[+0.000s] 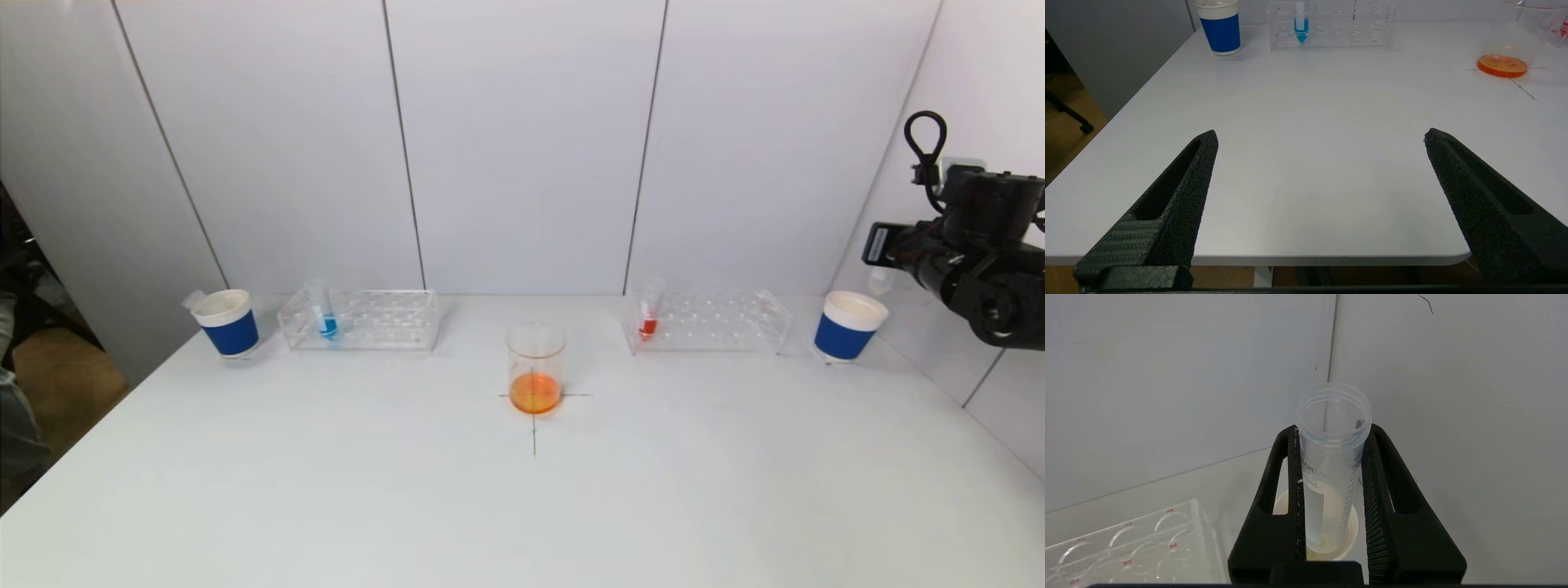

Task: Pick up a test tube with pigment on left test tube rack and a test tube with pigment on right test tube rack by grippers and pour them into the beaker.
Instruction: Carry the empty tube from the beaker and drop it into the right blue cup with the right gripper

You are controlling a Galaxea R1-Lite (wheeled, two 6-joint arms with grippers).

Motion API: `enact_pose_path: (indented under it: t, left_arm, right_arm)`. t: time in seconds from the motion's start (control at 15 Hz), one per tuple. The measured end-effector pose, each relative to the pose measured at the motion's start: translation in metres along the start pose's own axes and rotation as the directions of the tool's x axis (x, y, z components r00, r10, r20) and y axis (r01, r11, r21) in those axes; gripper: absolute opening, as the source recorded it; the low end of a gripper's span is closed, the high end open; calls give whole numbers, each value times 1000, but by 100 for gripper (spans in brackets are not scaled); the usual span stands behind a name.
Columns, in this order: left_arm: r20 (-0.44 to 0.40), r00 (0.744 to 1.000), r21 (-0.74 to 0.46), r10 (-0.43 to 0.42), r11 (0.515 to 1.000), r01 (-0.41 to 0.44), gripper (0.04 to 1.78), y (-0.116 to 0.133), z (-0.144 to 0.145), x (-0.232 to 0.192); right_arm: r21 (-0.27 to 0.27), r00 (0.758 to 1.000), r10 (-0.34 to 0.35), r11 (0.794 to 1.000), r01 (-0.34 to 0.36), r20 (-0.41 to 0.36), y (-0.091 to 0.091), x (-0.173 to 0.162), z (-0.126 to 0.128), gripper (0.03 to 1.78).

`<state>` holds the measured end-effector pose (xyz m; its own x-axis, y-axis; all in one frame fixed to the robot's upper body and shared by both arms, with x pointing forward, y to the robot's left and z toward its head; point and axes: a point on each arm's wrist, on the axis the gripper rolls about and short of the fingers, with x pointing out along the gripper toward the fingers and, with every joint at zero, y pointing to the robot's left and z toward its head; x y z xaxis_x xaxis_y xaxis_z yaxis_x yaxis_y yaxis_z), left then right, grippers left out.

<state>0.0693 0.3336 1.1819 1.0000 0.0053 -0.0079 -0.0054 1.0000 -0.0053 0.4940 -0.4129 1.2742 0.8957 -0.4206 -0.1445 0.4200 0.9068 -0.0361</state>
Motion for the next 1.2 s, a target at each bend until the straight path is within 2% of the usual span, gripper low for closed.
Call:
enact_pose_path:
  t: [0.8, 1.2]
  left_arm:
    - [0, 1000, 0, 0, 1000, 0, 176, 0, 0, 0]
    - [0, 1000, 0, 0, 1000, 0, 176, 0, 0, 0]
  right_arm:
    - [-3, 1000, 5, 1000, -5, -15, 6, 47, -25, 47]
    - [-8, 999, 0, 1000, 0, -53, 7, 54, -42, 47]
